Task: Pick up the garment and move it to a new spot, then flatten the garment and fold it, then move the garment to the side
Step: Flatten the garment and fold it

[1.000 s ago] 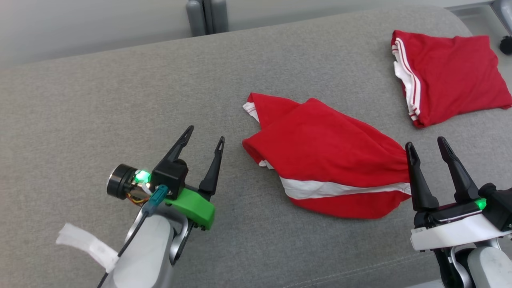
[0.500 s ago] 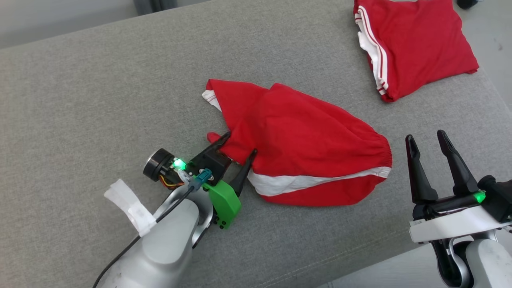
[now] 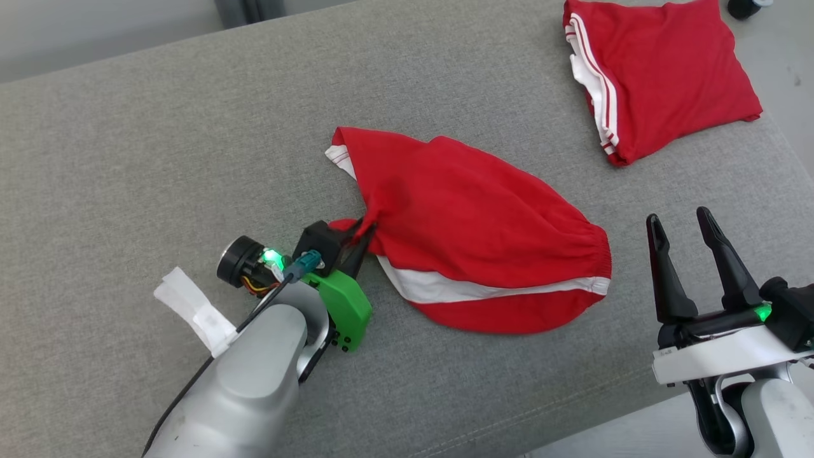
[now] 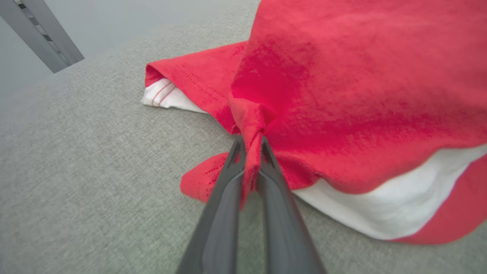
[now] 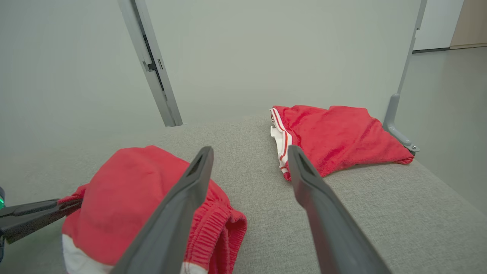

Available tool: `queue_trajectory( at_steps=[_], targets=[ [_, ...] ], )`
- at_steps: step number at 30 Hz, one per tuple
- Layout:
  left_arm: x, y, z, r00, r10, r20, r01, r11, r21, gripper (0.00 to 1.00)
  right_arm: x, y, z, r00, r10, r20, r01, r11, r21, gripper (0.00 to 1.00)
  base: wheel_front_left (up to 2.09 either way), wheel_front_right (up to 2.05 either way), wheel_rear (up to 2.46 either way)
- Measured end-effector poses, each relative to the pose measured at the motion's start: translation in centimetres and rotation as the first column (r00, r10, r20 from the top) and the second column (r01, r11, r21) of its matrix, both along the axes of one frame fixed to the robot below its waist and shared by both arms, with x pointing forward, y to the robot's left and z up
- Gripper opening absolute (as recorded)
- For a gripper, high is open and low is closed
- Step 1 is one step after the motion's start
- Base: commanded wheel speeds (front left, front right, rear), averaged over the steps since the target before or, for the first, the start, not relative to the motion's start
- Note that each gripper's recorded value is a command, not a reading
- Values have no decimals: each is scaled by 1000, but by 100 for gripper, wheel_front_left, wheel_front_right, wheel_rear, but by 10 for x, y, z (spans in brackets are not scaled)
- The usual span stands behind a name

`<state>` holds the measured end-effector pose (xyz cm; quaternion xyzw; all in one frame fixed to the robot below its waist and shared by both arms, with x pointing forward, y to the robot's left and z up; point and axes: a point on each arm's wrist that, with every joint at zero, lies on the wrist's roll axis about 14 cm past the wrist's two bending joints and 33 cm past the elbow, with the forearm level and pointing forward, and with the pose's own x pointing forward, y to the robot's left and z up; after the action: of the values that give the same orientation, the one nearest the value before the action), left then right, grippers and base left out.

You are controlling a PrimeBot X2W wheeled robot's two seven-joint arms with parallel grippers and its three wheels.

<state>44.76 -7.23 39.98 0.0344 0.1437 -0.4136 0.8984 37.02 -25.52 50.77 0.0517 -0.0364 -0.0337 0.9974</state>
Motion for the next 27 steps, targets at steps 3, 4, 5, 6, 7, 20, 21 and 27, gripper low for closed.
queue_trajectory(
  at_steps=[3,4,5,6,7,20,21,27],
  targets=[
    [13,7,25,996,74,44,-71,995,-65,0,-2,4,0,1000,10,2,-10,1000,3,100,0,0,0],
    [15,10,30,994,96,52,-92,992,-81,0,-2,5,0,1000,13,3,-13,1000,3,100,0,0,0],
    [15,16,35,991,125,57,-119,988,-99,0,-2,6,1,1000,17,6,-17,1000,4,100,0,0,0],
    [14,23,38,987,150,61,-142,984,-111,0,-3,8,2,1000,22,10,-22,1000,5,100,0,0,0],
    [13,32,40,982,177,66,-169,979,-117,0,-3,10,2,1000,28,11,-28,1000,8,100,0,0,0],
    [-36,141,38,889,450,80,-441,891,-109,0,-2,46,6,991,126,35,-127,991,33,100,0,0,0],
    [-41,148,36,881,467,75,-458,882,-108,0,-2,48,5,991,131,34,-132,991,34,100,0,0,0],
    [-79,185,14,821,570,6,-568,820,-73,0,1,60,4,986,165,34,-166,985,44,100,0,0,0]
  ],
)
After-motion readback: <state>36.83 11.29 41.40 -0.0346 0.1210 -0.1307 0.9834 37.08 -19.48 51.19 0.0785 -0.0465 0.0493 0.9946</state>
